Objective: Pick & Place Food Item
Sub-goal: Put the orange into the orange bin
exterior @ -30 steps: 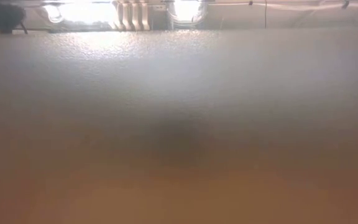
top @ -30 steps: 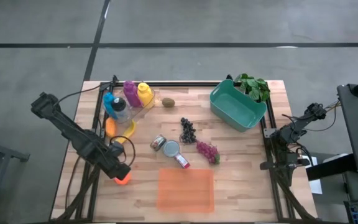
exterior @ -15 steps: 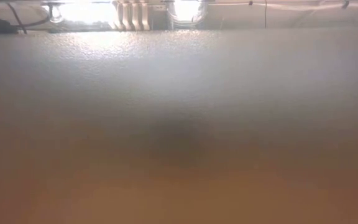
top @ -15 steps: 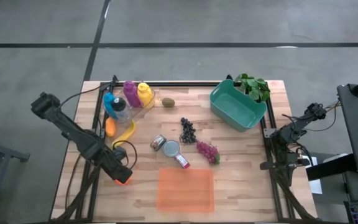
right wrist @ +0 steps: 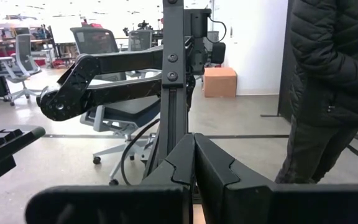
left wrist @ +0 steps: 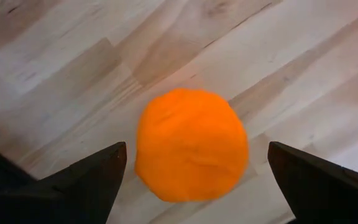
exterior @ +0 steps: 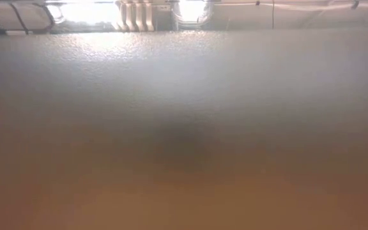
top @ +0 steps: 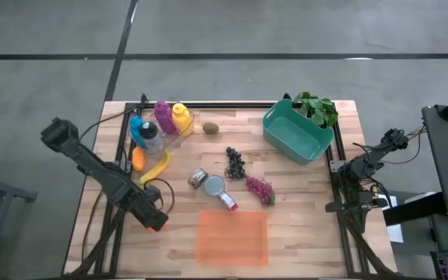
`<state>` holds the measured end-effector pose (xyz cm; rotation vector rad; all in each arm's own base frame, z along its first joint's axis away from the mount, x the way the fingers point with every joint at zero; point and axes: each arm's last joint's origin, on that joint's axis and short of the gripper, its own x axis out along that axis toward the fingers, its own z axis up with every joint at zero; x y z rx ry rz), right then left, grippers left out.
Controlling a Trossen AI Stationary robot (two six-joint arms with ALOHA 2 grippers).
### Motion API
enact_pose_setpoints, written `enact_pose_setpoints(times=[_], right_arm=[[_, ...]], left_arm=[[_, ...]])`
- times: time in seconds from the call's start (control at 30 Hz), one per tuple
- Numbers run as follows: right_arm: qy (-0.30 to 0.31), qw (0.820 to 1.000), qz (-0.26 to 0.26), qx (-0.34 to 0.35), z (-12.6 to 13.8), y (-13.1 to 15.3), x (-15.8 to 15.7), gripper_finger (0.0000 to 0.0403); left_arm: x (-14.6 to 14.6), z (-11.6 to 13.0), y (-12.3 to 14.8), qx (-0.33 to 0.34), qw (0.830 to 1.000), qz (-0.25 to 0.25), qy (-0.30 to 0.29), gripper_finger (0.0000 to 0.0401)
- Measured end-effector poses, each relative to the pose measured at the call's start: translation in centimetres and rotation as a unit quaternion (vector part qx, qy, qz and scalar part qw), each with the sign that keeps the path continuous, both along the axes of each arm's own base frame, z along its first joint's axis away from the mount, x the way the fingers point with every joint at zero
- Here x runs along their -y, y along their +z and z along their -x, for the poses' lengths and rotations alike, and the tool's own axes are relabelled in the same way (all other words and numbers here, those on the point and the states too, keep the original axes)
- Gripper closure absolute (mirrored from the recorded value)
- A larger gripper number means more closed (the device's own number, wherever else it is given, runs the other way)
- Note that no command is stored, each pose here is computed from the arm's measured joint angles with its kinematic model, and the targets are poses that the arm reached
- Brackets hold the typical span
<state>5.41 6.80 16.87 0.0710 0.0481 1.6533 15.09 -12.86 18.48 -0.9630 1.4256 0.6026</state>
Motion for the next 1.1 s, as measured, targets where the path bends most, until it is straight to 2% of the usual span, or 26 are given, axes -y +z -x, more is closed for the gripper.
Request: enact_pose_setpoints(times=[0.43, 0.67, 0.77, 1.0, 1.1], right_arm=[[0.000, 1.000, 0.000, 0.000, 0.0, 0.0, 0.0, 0.0395], [0.000, 1.000, 0.000, 0.000, 0.0, 0.0, 0.0, 0.0395], [0.000, 1.000, 0.000, 0.000, 0.0, 0.0, 0.0, 0.0395], [0.000, 1.000, 0.000, 0.000, 0.0, 0.0, 0.0, 0.0395], [0.000, 1.000, 0.000, 0.000, 0.0, 0.0, 0.0, 0.0395]], left_arm=[[0.9, -1.0, -2.1, -0.036, 0.999, -0.018, 0.020, 0.0007], [1.2, -1.2, -2.7, -0.053, 0.998, -0.005, 0.018, 0.0009], [1.2, -1.2, -2.7, -0.055, 0.998, -0.003, 0.018, 0.0025], [1.3, -1.1, -2.6, -0.056, 0.998, -0.001, 0.015, 0.0092], [1.3, -1.1, -2.6, -0.055, 0.998, -0.002, 0.014, 0.0107]])
